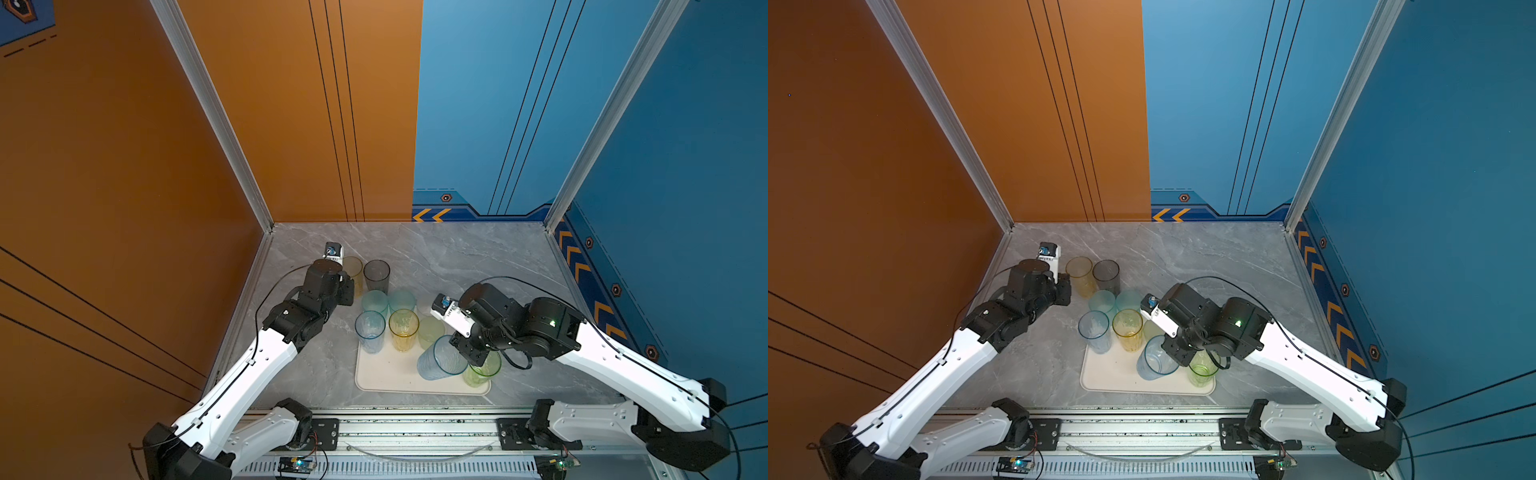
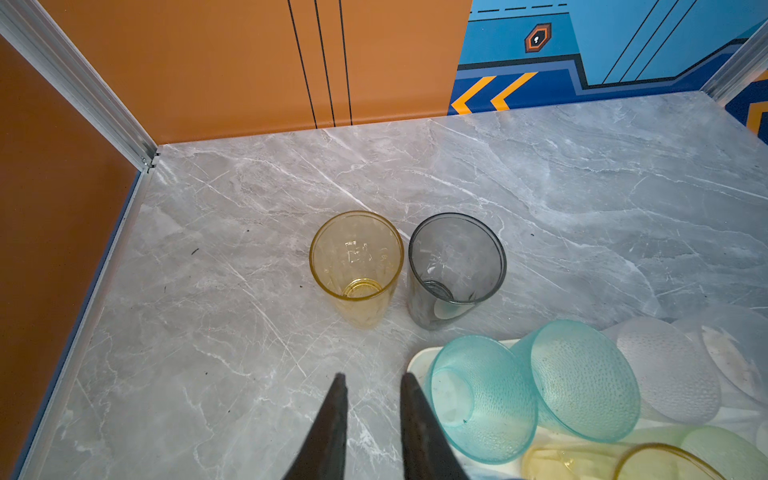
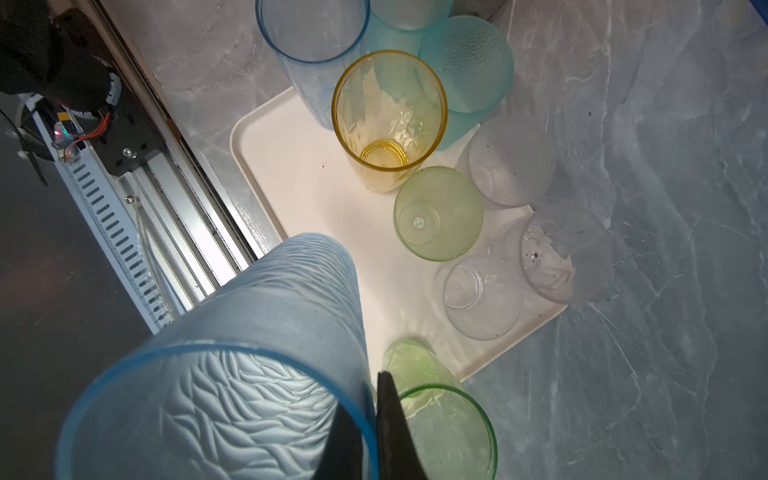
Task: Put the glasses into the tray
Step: 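Lower the blue glass into the tray corner beside the pale green glass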
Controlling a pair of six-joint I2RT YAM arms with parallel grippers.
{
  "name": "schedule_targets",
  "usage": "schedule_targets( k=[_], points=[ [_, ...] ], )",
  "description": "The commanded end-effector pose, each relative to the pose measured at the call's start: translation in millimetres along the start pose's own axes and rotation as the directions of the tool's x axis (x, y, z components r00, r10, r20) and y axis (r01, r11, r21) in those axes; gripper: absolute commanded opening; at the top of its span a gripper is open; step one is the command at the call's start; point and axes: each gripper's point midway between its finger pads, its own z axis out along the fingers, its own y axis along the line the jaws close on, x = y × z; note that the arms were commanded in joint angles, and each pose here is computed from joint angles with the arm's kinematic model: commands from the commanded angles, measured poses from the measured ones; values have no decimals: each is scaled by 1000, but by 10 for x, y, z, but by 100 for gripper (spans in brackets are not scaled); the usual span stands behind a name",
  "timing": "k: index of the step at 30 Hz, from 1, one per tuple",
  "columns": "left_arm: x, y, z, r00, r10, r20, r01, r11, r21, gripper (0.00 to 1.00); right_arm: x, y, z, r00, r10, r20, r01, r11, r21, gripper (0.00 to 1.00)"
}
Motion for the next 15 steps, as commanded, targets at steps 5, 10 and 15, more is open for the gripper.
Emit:
schedule_targets(
  k=[5, 10, 15],
  points=[
    [-77, 4, -51, 1000, 3, 10, -3, 1000, -16, 24, 131, -116, 333, 996, -5, -94, 17, 992, 123, 0],
    [-66, -15, -26, 1000, 8, 2, -8, 1000, -14, 24, 164, -116, 492, 993, -11, -114, 25, 992, 125, 1],
    [-36, -44, 8, 1000, 18, -10, -19, 1000, -12, 24, 215, -157, 637, 987, -14, -159, 36, 990, 136, 1]
  ],
)
